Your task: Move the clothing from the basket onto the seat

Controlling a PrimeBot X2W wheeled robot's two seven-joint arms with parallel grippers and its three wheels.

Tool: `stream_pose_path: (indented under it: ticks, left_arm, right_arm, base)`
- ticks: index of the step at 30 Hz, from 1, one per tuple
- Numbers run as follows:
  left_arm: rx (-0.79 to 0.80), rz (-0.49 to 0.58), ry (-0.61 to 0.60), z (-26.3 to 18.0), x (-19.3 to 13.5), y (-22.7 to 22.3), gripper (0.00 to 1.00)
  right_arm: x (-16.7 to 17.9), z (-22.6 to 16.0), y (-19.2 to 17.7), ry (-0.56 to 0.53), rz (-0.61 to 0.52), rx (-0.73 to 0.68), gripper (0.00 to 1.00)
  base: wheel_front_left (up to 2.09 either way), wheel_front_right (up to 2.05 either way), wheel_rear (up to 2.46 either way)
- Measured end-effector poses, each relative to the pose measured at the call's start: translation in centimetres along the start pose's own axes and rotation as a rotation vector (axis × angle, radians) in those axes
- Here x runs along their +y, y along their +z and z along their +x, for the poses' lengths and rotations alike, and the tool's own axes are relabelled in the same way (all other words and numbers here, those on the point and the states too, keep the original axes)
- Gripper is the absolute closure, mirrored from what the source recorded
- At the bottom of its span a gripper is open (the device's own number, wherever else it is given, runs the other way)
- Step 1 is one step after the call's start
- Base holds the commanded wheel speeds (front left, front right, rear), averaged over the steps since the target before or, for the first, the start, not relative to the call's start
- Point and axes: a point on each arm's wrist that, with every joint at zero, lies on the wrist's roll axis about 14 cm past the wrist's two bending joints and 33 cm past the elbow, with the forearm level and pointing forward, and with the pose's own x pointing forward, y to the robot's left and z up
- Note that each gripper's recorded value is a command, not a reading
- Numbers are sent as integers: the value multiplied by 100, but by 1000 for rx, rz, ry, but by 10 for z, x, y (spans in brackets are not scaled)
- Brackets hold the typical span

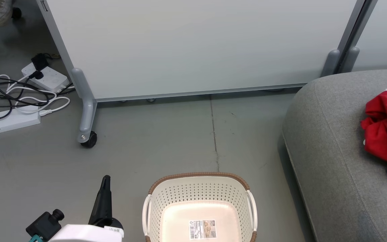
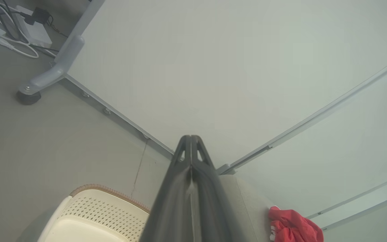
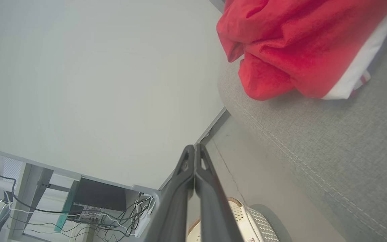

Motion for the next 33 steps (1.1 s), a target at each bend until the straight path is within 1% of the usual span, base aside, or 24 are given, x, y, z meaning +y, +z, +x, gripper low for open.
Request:
stream_pose_path:
  ticks: [4,5,18,33]
  left_arm:
    - [-3,-45,-4,2,-3,0,100]
    - [-7,-72,-11,4,-6,1,100]
    - [-14,-215,-19,7,-13,0,100]
    - [-18,-348,-23,11,-20,0,100]
  right_arm:
    - [-1,1,2,3,46,8,100]
    - [-1,2,5,9,69,7,100]
    - [-1,4,15,37,206,13,100]
    - [1,6,27,81,334,14,100]
  base:
    - [0,0,0]
    - [0,0,0]
    - [0,0,0]
    - [0,0,0]
